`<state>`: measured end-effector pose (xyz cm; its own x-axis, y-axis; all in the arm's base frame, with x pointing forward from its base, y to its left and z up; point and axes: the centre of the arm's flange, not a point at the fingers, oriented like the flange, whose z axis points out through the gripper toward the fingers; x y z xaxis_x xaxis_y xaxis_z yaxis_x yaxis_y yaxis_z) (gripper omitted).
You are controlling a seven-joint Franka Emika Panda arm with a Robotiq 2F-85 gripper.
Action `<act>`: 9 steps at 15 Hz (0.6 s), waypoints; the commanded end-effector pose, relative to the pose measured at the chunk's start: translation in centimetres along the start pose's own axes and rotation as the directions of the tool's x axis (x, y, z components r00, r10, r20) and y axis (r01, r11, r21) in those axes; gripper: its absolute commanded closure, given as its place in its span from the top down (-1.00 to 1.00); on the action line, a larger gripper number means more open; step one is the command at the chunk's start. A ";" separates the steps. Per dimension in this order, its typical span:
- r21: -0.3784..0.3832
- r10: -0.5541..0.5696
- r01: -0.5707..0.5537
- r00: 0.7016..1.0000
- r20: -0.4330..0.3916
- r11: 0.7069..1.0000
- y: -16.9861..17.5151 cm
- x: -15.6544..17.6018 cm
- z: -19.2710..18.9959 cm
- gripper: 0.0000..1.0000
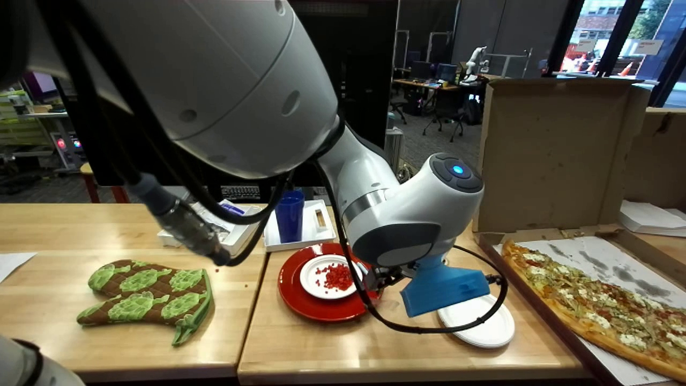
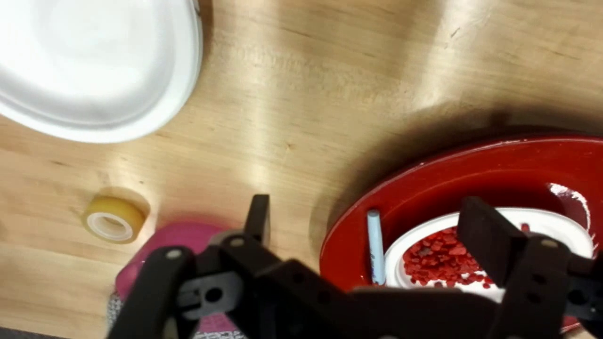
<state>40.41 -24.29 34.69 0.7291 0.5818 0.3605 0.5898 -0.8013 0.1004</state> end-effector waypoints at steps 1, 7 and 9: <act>-0.050 0.123 -0.126 0.990 -0.064 0.991 -0.2 -2.1 -0.2 1.00; -0.108 0.253 -0.263 0.962 -0.098 0.959 -0.1 -4.2 -1.6 1.00; -0.137 0.260 -0.268 0.963 -0.075 0.954 -0.2 -4.5 -2.7 1.00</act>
<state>37.66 -27.41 33.84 0.8180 0.3608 0.4481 0.3587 -0.9288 0.0929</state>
